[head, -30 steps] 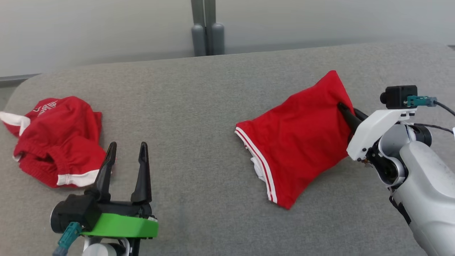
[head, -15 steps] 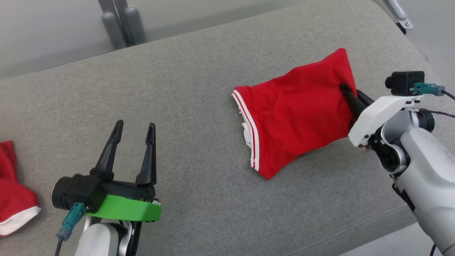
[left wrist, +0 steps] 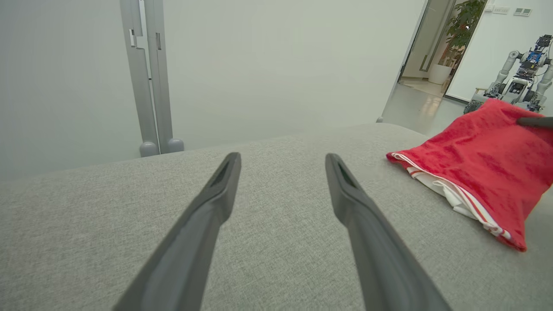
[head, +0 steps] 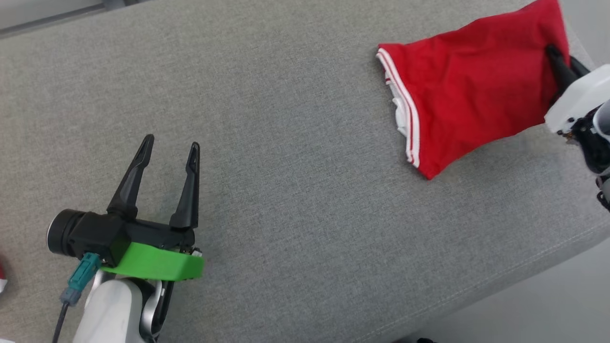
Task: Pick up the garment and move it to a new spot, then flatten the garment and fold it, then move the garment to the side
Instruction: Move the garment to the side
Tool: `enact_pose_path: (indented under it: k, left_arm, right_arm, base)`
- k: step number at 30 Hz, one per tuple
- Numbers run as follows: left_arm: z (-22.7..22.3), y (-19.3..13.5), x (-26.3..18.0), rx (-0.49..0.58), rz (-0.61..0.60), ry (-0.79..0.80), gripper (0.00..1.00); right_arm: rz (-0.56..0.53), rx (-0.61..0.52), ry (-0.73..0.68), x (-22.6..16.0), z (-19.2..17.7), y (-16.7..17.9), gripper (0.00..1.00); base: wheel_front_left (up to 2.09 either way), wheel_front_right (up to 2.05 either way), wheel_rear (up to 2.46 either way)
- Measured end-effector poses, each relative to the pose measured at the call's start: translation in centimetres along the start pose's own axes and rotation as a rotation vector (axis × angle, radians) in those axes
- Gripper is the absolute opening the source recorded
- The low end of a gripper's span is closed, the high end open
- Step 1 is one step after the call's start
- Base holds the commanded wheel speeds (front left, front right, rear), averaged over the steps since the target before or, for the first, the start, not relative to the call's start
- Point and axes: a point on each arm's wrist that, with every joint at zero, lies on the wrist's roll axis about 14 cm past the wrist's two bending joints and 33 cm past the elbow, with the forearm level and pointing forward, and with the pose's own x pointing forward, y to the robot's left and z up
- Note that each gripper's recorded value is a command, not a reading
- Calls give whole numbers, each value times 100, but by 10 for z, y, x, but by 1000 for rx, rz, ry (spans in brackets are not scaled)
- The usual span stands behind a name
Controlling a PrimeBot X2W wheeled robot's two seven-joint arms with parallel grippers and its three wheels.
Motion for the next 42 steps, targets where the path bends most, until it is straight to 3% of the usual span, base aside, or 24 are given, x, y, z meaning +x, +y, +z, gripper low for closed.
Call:
enact_pose_path:
  k: [6, 11, 12, 13, 14, 22, 27, 33, 42]
  left_arm:
    - [-14, 21, 1, 12, 26, 36, 100]
    - [-26, 32, 1, 9, 40, 62, 100]
    - [-28, 34, 1, 7, 42, 66, 100]
    - [-30, 35, 1, 6, 45, 70, 100]
    - [-31, 37, 1, 6, 49, 72, 100]
    - [-24, 48, -9, 3, 110, 55, 100]
    - [-8, 50, -19, 7, 150, 24, 100]
    - [17, 63, -52, 15, 256, -9, 100]
    - [55, 77, -114, 65, 398, -63, 100]
  right_arm:
    - [-102, -48, 9, 18, 3, -40, 0]
    - [-136, -102, 29, 35, -7, -49, 0]
    - [-143, -104, 30, 39, -9, -49, 8]
    - [-151, -113, 39, 41, -12, -51, 44]
    - [-160, -123, 48, 43, -14, -54, 100]
    - [-172, -223, -48, 53, 10, -55, 100]
    - [-61, -221, -216, 51, 59, -15, 100]
    - [80, -194, -358, 19, 76, 38, 100]
    - [252, -111, -438, -45, 54, 105, 100]
  base:
    - [0, 0, 0]
    - [0, 0, 0]
    - [0, 0, 0]
    - [0, 0, 0]
    - [0, 0, 0]
    - [0, 0, 0]
    - [0, 0, 0]
    - [0, 0, 0]
    - [0, 0, 0]
